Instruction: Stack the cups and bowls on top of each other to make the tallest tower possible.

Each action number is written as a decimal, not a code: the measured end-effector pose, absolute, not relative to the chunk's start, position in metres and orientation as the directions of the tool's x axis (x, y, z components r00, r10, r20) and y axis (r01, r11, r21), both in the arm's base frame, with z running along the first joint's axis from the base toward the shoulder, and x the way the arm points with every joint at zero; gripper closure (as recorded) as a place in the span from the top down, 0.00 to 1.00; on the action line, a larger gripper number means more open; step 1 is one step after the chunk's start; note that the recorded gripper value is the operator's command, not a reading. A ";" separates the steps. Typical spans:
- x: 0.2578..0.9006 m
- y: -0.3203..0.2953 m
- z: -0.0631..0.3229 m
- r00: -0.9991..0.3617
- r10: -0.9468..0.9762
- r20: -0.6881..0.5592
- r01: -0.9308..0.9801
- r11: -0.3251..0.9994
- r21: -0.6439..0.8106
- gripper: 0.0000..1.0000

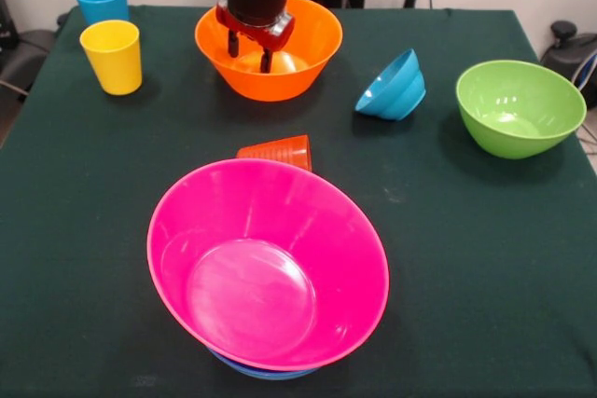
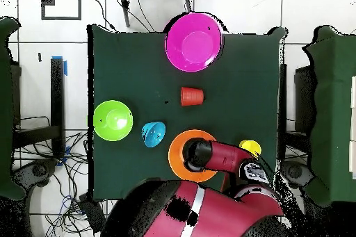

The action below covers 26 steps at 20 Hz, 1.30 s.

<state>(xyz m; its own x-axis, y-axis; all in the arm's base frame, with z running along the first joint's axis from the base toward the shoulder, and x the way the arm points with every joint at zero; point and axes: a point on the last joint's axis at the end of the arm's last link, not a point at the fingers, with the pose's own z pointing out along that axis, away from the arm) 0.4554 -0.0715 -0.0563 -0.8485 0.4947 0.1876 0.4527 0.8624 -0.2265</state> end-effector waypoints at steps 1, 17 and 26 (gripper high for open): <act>0.455 -0.071 -0.056 -0.850 0.492 0.188 0.449 0.864 -0.227 1.00; 0.477 -0.068 -0.030 -0.866 0.481 0.132 0.452 0.869 -0.202 1.00; 0.488 -0.070 -0.016 -0.851 0.501 0.158 0.476 0.862 -0.172 1.00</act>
<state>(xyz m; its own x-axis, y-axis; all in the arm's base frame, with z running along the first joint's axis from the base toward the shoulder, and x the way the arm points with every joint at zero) 0.4884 -0.0703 -0.0158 -0.8509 0.5011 0.1580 0.4759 0.8625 -0.1721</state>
